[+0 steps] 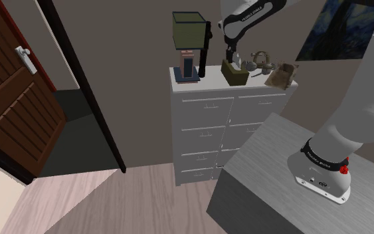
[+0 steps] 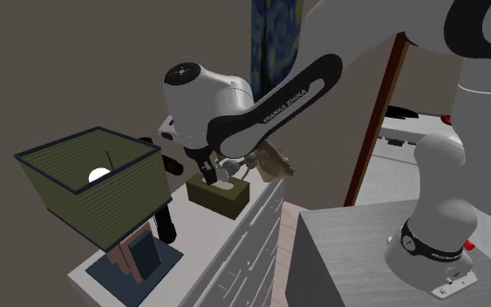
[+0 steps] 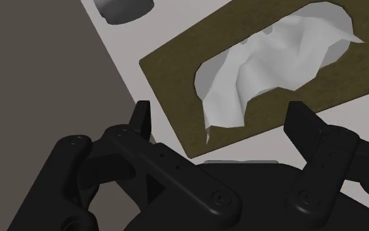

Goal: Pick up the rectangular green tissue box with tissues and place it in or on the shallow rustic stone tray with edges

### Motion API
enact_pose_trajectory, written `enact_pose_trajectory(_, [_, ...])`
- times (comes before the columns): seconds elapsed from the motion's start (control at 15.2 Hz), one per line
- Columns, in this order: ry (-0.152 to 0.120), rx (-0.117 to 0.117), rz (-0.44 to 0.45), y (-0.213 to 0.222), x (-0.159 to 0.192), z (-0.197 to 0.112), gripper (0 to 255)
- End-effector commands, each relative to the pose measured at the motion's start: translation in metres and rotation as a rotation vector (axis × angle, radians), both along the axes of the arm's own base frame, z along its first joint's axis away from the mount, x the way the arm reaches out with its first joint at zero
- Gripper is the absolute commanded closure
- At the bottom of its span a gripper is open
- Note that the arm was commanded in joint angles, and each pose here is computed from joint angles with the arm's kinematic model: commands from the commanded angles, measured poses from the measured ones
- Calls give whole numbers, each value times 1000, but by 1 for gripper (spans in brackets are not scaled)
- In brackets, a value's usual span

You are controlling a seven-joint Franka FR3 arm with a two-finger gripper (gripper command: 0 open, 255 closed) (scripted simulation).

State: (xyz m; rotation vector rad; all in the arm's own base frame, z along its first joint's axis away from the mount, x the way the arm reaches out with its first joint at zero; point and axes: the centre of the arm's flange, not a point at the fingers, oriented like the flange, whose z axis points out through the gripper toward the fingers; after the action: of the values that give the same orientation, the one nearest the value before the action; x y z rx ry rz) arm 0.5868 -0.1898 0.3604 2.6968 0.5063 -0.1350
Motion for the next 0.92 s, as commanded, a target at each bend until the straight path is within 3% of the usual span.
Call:
enact_pose_trajectory(0.0, [0,0,0,-1,0,-1,0])
enact_pose_trajectory(0.33, [0,0,0,-1,0,-1,0])
enact_pose_trajectory(0.4, [0,0,0,-1,0,-1,255])
enact_pose_trajectory(0.86, [0,0,0,0,1,0,255])
